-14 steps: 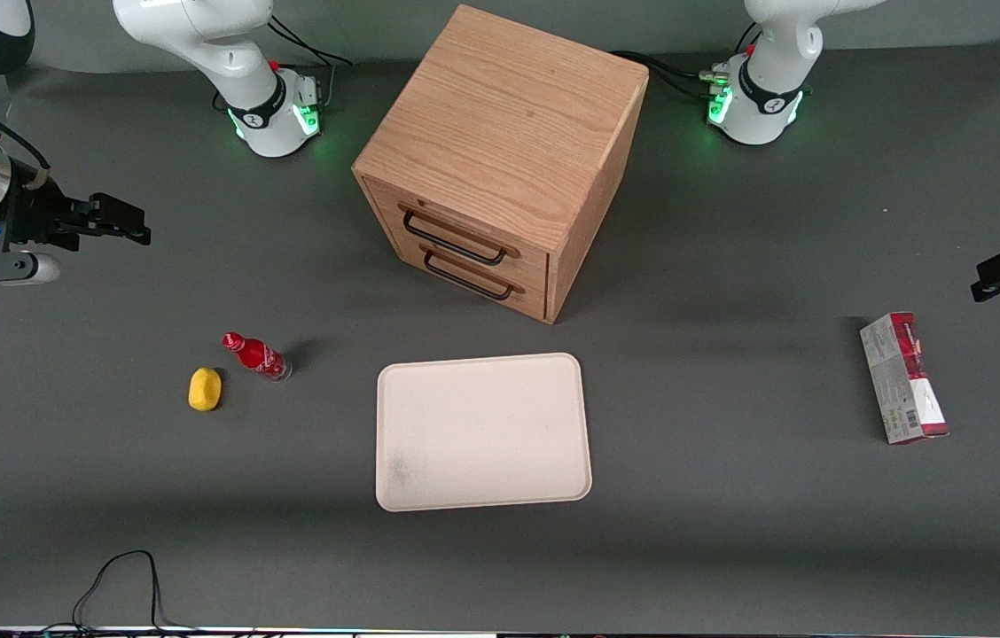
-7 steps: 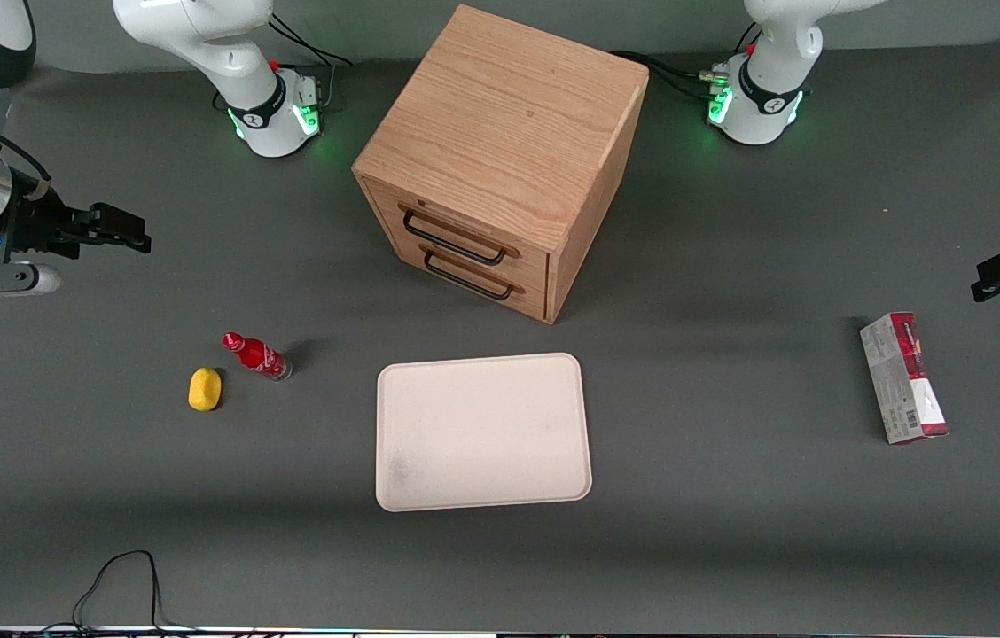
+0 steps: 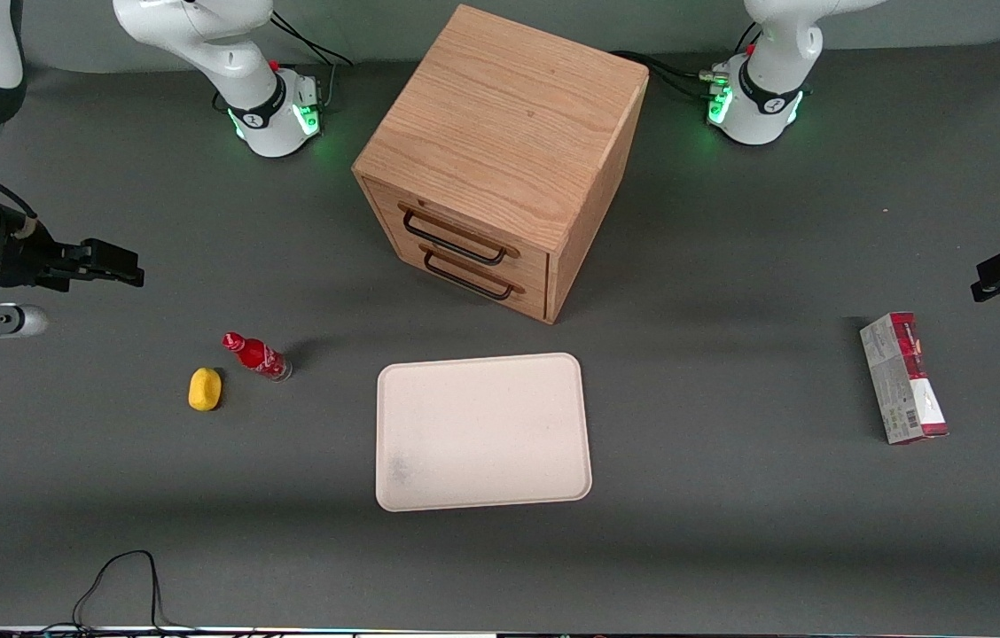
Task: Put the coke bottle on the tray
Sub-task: 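Move the open right gripper down over the red Coca-Cola bottle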
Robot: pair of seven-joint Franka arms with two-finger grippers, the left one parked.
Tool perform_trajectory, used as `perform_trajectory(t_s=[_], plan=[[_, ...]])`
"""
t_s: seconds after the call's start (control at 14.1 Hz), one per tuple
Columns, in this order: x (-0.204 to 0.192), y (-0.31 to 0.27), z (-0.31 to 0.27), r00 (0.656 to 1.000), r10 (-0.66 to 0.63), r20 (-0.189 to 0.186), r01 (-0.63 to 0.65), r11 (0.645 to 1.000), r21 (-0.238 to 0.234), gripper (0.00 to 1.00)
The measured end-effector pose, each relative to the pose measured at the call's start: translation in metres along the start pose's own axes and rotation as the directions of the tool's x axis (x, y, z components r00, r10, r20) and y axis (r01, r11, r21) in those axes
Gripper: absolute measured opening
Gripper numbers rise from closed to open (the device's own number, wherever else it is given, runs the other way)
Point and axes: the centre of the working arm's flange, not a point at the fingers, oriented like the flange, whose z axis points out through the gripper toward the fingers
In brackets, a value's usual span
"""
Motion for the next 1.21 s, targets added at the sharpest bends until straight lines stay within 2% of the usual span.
perform_trajectory(t_s=[0.28,0.57,0.92,1.21], plan=[[0.008,-0.001,0.007,1.0,0.018,0.012,-0.018,1.0,-0.002,1.0],[0.029,-0.006,0.038,0.999,0.022,0.049,-0.022,1.0,-0.007,1.0],[0.078,-0.024,0.119,1.0,0.009,0.024,-0.008,1.0,-0.01,1.0],[0.089,-0.024,0.175,1.0,0.014,0.012,-0.014,1.0,-0.004,1.0]])
